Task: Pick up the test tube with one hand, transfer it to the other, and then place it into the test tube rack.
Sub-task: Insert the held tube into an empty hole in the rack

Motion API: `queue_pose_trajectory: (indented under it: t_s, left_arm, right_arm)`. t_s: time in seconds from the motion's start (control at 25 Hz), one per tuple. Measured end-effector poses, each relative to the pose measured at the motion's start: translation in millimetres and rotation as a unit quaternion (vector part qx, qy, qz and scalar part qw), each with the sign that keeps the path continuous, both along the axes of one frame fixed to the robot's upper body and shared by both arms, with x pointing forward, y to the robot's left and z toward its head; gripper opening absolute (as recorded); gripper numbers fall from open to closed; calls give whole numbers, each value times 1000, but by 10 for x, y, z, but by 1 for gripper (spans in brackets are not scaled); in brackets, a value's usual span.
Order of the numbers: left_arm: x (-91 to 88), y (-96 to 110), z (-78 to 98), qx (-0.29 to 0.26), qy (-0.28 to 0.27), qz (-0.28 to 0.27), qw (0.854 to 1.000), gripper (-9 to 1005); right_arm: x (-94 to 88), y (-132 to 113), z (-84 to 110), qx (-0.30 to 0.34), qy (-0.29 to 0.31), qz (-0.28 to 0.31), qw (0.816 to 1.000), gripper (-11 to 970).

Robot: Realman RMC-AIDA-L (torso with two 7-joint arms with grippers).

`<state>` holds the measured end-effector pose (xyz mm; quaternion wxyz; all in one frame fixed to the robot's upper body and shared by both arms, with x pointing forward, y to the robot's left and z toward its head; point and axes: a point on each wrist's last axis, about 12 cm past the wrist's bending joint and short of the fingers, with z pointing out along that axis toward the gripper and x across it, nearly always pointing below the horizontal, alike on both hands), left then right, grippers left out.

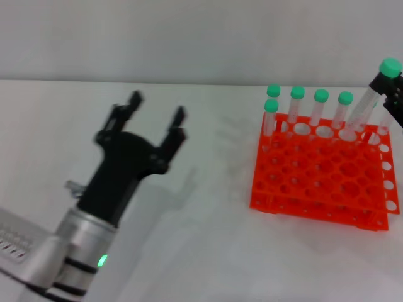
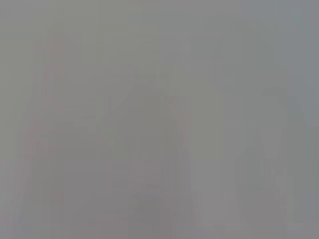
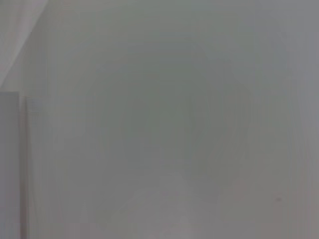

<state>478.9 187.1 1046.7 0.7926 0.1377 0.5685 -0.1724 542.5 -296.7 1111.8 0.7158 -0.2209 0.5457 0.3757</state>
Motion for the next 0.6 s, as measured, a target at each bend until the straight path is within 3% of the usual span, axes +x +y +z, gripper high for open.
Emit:
queue_pose_trajectory:
  t_s: [0.28, 0.6]
  left_arm:
    - [-169, 361, -81, -26, 2, 94, 995, 740]
    - [-198, 623, -161, -26, 19, 166, 986, 739]
  right_arm:
    - [139, 212, -20, -11, -3, 4, 1000, 197]
    - [306, 475, -76, -37, -3, -5, 999, 198]
